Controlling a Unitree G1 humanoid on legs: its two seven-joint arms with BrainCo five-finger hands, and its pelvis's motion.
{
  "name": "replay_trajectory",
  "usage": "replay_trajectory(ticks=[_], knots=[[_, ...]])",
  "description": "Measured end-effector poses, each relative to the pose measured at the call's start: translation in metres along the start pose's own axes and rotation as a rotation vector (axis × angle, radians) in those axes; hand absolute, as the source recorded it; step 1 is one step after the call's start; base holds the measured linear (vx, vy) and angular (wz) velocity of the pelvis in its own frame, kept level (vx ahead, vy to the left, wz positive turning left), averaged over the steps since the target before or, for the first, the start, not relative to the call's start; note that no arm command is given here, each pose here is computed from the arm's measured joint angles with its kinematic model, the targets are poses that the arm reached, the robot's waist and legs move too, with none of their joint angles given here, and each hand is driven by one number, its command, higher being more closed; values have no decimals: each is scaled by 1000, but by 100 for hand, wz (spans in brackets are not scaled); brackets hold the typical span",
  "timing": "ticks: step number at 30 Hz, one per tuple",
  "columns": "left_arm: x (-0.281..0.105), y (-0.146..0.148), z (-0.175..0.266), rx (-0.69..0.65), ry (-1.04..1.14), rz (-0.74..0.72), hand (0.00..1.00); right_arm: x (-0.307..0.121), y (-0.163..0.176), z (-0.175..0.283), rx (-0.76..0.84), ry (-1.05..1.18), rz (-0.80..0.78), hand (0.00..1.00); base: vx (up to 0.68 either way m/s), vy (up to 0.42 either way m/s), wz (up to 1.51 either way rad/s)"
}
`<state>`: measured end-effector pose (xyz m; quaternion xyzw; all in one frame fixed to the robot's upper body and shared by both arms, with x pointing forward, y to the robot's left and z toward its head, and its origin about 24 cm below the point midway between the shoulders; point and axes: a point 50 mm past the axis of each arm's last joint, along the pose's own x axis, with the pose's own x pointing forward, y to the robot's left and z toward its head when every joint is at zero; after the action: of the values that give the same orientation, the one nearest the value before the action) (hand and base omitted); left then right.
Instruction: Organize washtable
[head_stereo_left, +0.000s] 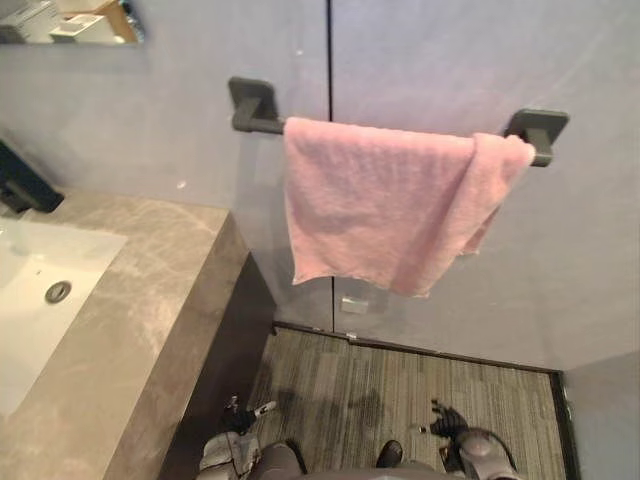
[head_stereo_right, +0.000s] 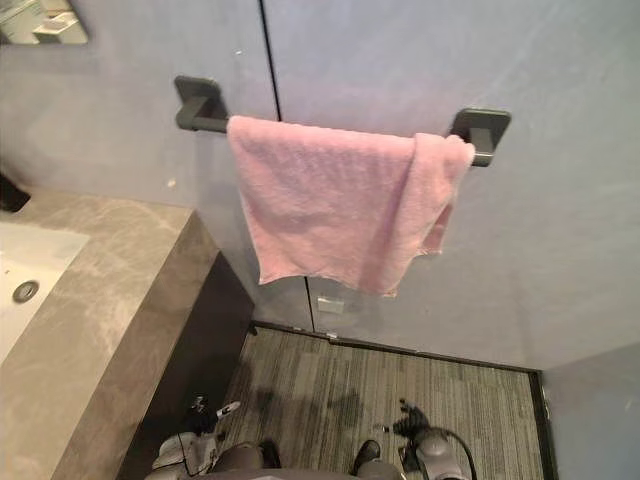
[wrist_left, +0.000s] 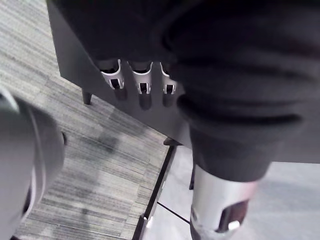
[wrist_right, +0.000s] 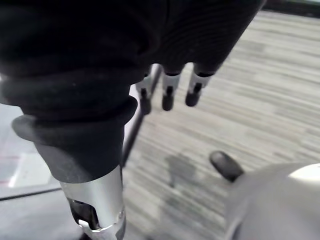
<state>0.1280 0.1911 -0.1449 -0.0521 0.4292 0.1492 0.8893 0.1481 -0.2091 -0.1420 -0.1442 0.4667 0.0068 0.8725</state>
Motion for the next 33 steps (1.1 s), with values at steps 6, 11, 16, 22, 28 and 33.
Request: replay_trajectory(ticks=[6,11,16,22,28,33], knots=[[-10,-8,-26,57,70,-43,0,2,5,9,43,-23,-1,0,-182,88,55],[-5,-4,-14,192,31,-82,0,5,18,21,-10,-37,57,0,-199,148,35],[-8,17,-16,293,27,-43,0,5,28,26,-53,-62,92,0,-156,-96,60],[-17,26,-27,211,37,16,0,2,16,14,-27,-49,43,0,-132,-226,91],[-15,36,-19,64,10,123,0,-6,-2,-17,141,20,-58,0,-109,-145,165],[-21,49,-40,12,101,179,0,-23,-15,-68,321,167,-166,0,-57,138,149]])
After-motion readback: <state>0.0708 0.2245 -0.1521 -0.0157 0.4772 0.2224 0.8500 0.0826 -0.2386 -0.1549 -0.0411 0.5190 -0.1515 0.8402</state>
